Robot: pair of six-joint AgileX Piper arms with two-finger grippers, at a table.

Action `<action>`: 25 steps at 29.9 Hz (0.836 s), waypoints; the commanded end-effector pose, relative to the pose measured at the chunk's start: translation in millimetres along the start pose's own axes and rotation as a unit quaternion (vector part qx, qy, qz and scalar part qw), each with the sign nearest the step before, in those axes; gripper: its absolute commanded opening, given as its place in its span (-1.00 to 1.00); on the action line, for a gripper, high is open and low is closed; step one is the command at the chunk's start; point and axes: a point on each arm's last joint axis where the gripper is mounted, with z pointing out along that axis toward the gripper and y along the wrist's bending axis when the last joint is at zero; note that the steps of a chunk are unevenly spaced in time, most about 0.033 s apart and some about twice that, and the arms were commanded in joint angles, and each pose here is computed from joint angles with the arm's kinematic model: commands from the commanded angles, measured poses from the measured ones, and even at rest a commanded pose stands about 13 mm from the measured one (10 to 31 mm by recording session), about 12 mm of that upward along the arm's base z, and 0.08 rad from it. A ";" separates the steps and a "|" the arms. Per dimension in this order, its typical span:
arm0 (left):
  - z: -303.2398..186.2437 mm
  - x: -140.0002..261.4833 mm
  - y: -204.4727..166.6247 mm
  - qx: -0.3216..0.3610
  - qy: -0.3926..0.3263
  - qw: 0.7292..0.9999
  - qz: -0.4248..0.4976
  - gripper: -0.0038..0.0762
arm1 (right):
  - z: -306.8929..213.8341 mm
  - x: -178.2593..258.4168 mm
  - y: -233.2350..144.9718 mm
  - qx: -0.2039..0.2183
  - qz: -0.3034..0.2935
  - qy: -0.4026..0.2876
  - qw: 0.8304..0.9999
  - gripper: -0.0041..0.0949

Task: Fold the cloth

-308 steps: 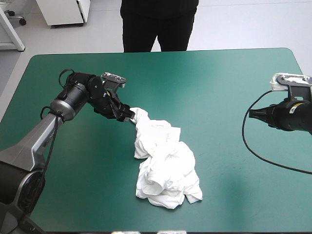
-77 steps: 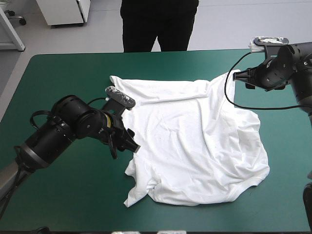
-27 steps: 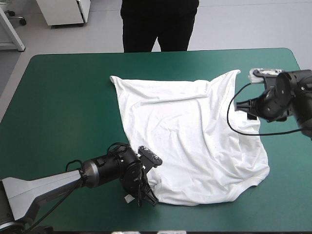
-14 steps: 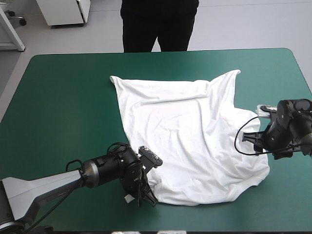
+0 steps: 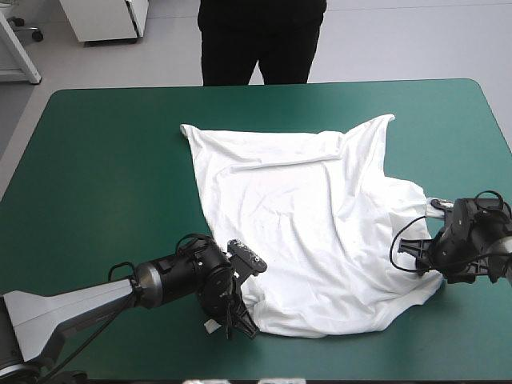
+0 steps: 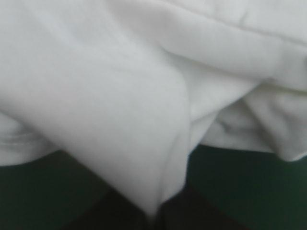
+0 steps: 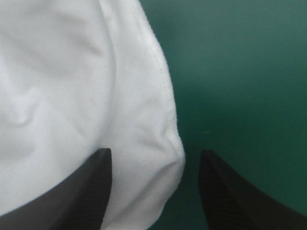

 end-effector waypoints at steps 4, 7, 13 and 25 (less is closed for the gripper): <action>0.3 -2.3 -4.8 0.018 -0.014 1.000 -0.007 -0.93 | 9.8 8.0 -3.6 -0.001 0.006 -0.008 1.000 0.00; 0.3 -2.3 -4.8 0.018 -0.014 1.000 -0.007 -0.93 | 23.8 13.4 -2.8 -0.003 0.012 0.023 1.000 -0.07; -0.2 -2.2 -4.6 0.017 -0.015 1.000 -0.006 -0.93 | 35.5 14.0 6.3 -0.047 0.024 0.045 0.998 -0.54; -64.5 -9.2 43.8 -0.057 -0.102 0.992 -0.057 -0.93 | -19.6 -1.8 12.1 -0.074 -0.037 0.000 0.997 -0.95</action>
